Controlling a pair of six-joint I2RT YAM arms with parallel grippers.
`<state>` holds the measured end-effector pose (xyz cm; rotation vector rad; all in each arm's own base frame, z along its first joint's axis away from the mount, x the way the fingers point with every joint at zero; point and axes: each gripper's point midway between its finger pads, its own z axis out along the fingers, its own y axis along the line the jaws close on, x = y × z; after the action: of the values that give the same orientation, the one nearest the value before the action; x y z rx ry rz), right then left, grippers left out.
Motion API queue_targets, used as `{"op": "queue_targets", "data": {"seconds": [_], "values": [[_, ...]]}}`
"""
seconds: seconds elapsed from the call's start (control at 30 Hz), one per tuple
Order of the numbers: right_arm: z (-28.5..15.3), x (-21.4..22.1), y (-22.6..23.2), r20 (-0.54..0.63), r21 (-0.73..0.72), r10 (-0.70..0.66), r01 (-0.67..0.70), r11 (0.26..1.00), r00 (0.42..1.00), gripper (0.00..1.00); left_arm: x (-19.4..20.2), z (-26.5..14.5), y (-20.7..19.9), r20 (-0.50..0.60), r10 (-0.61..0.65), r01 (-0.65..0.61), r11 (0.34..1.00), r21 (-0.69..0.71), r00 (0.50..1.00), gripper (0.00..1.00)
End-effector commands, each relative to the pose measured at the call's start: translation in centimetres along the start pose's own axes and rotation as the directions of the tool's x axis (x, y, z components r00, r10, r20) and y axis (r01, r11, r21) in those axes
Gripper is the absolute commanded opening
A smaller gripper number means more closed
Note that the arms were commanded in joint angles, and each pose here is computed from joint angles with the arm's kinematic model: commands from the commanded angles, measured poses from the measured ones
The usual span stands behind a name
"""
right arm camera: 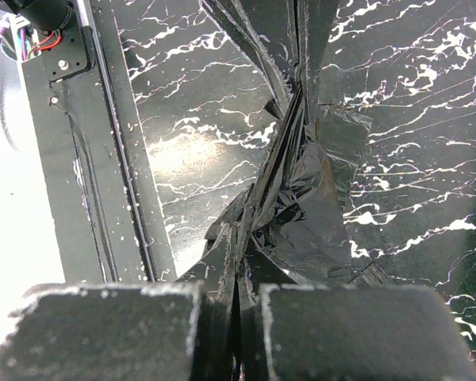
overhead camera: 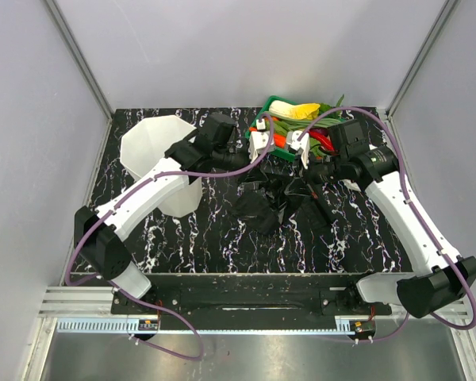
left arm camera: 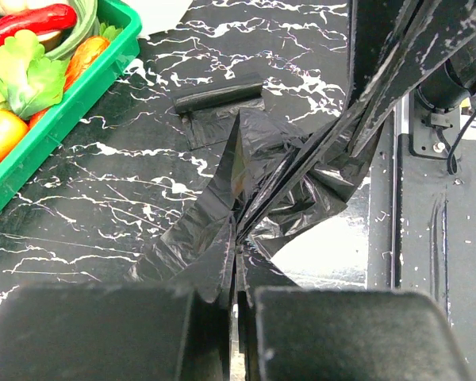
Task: Put the trash bags into the trash bin
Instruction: Unfold the trash bag at the center of the board.
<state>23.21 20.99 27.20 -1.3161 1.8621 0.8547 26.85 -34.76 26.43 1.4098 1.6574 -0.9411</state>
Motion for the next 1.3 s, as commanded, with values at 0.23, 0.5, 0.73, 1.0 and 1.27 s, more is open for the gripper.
{"op": "queue_targets", "data": {"seconds": [0.23,0.5,0.73,1.0,1.27], "values": [[-0.4,-0.7,-0.2,0.019,0.021,-0.013,0.012,1.000,1.000,0.00,-2.2,0.0,-0.8,0.058,0.056,-0.057,0.998,0.013,0.997,0.00],[-0.7,0.4,0.3,-0.004,0.024,-0.027,0.027,0.999,1.000,0.00,-3.0,-1.2,2.2,0.084,0.016,-0.006,0.993,-0.120,0.996,0.00],[-0.3,0.7,0.6,-0.002,-0.002,-0.023,0.023,1.000,1.000,0.00,-4.4,-2.0,2.5,0.126,-0.012,0.028,0.992,-0.126,0.992,0.00],[0.4,0.2,-0.4,0.007,-0.001,-0.009,0.009,1.000,1.000,0.00,-4.4,0.5,-1.3,0.104,-0.004,0.003,1.000,0.006,0.995,0.00],[0.2,0.6,-0.5,-0.001,0.022,-0.009,0.009,1.000,1.000,0.00,-4.9,1.0,-1.6,0.088,0.012,-0.011,1.000,-0.005,0.996,0.00]]}}
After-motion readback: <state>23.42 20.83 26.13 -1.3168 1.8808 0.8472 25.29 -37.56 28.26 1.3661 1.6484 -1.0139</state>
